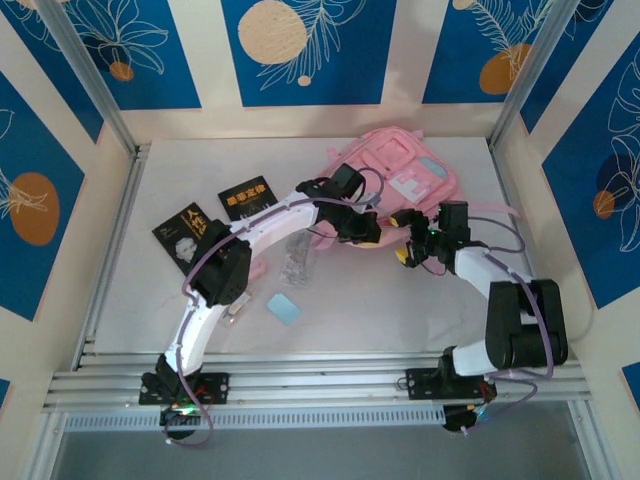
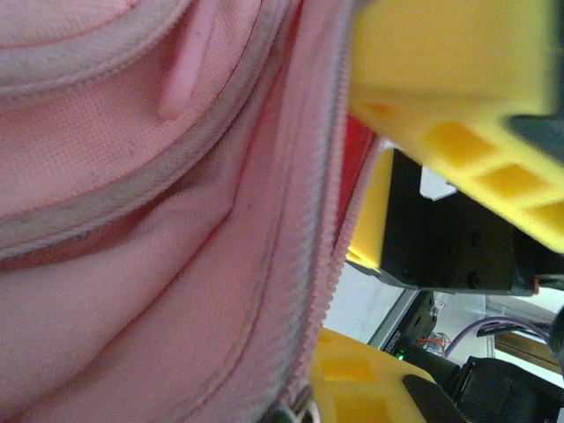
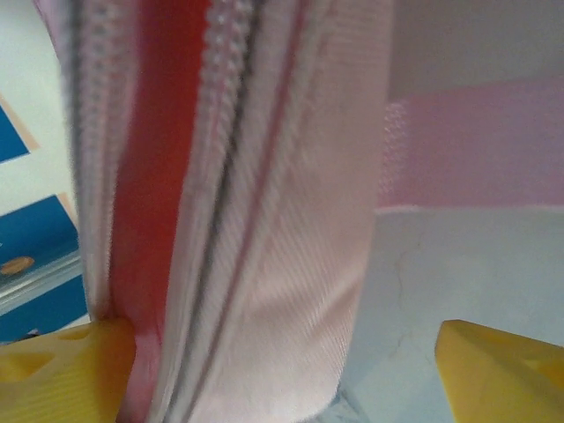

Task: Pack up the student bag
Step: Unzip the student bag at the top-right of the table.

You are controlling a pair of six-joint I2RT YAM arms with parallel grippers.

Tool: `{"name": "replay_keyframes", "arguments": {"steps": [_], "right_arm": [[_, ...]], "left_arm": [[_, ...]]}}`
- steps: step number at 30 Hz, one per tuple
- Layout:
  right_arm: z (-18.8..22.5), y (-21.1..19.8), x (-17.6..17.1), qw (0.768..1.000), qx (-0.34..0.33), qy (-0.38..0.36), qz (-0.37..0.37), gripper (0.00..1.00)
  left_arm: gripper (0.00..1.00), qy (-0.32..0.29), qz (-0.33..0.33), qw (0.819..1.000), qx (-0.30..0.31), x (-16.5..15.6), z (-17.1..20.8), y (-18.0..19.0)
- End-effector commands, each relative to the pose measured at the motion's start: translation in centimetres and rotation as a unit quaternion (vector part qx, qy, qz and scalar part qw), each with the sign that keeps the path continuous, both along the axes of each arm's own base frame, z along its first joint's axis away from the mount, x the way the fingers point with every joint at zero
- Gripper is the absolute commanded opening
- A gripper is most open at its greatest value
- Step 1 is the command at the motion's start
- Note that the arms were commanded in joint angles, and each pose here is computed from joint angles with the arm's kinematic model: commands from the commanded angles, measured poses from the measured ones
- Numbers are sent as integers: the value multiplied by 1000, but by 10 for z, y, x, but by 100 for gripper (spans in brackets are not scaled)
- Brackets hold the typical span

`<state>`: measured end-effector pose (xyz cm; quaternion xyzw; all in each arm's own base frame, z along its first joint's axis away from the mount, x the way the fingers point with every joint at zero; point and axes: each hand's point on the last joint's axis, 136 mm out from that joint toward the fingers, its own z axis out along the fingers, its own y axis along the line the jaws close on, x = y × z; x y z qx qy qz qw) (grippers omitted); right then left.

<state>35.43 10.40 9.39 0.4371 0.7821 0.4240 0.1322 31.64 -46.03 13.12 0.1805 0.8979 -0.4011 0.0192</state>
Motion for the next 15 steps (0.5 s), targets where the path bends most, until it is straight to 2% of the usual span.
{"name": "replay_keyframes", "arguments": {"steps": [1,3,5,9,15], "right_arm": [[20,4,34,998,-3,-57,-13,70],[13,7,35,999,2,-48,-5,41],[9,5,32,999,1,-42,-2,3],[13,-6,20,998,-41,-34,33,0],[16,-21,3,983,-109,-28,143,0]], "left_arm": [[0,-10,-28,998,-57,-19,57,-7],[0,-11,-27,998,-61,-17,60,-7],[0,-14,-24,998,-56,-13,59,-4],[0,-26,-2,1000,8,12,38,34],[0,-43,20,987,153,52,-1,139]]}}
